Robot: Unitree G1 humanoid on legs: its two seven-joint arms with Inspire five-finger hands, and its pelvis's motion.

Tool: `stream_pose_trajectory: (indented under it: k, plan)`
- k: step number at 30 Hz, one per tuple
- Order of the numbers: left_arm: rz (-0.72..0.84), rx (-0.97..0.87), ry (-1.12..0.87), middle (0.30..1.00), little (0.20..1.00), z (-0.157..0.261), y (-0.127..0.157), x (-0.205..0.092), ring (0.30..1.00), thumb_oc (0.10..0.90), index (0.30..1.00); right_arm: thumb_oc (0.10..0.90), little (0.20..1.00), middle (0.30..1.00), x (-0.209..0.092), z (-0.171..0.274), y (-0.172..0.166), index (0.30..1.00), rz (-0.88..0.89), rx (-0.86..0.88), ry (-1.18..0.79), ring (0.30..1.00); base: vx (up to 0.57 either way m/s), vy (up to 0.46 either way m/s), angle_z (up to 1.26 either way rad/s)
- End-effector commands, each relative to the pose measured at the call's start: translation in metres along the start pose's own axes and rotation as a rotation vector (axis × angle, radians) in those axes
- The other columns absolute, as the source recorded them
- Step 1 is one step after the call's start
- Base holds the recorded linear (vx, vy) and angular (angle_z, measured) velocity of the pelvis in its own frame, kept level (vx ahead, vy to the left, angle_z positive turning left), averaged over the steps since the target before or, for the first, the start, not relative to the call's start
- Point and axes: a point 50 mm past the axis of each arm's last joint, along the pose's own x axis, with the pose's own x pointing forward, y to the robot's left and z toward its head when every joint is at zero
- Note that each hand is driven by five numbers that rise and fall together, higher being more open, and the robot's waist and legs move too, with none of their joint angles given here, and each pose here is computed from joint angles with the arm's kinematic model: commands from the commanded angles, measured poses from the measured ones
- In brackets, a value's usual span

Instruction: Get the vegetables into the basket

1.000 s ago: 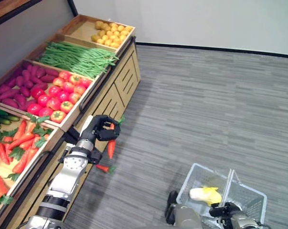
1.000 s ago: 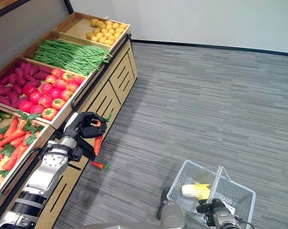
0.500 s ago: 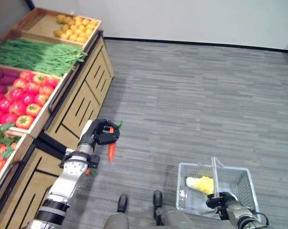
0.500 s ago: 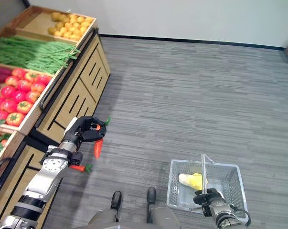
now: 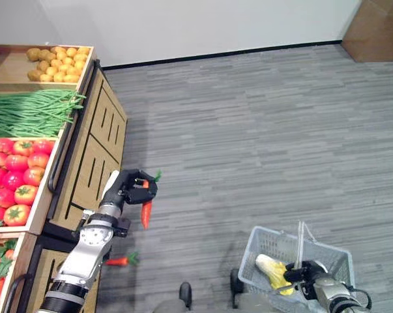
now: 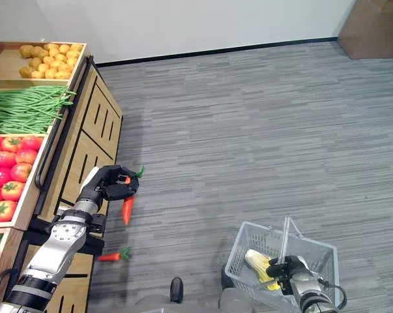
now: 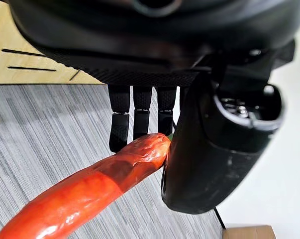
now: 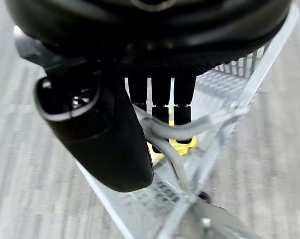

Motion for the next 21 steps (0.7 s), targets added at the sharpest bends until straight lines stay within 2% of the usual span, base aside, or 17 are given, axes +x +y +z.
stream_pose_trajectory:
  k: [1,2,13,21]
  plan:
    - [0.009,0.087,-0.199,0.3,0.3,0.043,0.012,0.009,0.3,0.4,0.3,0.4,0.3,0.3,-0.006,0.083,-0.023,0.3,-0.07,0.004,-0.287,0.3,0.04,0.04,-0.1]
    - [0.006,0.102,-0.185,0.3,0.3,0.041,0.009,0.012,0.3,0.4,0.3,0.4,0.3,0.3,-0.011,0.101,-0.026,0.3,-0.076,-0.002,-0.353,0.3,0.03,0.027,-0.09]
    - [-0.039,0.16,-0.116,0.3,0.3,0.031,-0.019,0.029,0.3,0.4,0.3,0.4,0.3,0.3,-0.052,0.177,-0.019,0.3,-0.052,-0.004,-0.688,0.3,0.0,0.003,-0.01]
    - [-0.056,0.194,-0.043,0.3,0.3,0.021,-0.043,0.045,0.3,0.4,0.3,0.4,0.3,0.3,-0.08,0.198,0.01,0.3,0.041,-0.068,-0.847,0.3,-0.01,-0.007,-0.09]
